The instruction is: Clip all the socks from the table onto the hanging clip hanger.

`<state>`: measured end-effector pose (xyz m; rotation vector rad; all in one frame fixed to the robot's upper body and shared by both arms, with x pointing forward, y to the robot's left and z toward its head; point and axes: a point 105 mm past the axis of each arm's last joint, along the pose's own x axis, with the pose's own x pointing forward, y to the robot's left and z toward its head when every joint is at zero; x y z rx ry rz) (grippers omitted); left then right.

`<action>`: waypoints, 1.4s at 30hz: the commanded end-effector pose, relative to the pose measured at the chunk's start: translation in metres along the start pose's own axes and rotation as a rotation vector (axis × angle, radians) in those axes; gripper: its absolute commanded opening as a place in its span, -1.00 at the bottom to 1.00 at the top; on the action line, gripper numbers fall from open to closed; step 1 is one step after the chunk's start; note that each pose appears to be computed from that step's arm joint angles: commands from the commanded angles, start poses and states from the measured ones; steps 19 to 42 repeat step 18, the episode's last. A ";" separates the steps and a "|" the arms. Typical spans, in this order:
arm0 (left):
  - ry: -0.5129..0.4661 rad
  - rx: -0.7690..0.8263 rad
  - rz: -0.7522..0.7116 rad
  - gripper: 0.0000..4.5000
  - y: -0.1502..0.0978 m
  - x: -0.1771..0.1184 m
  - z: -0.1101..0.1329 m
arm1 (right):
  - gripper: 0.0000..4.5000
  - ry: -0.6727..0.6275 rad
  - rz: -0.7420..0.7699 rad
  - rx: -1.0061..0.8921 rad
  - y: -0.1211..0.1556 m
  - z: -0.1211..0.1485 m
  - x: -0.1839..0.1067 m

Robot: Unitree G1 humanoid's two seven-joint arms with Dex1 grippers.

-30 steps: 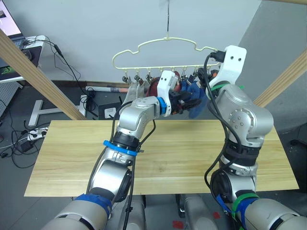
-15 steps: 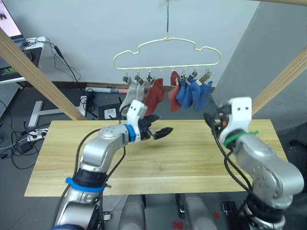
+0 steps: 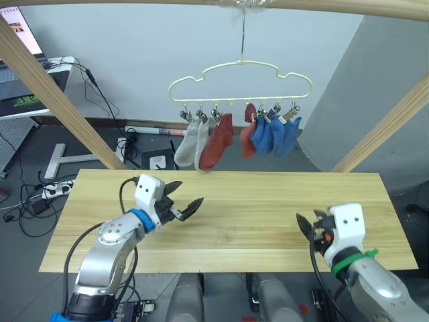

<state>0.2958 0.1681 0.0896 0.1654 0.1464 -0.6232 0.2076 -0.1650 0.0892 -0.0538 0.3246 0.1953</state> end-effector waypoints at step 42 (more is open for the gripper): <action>-0.002 -0.083 0.100 0.99 0.010 -0.027 -0.003 | 0.04 0.008 -0.011 -0.001 -0.004 -0.017 -0.017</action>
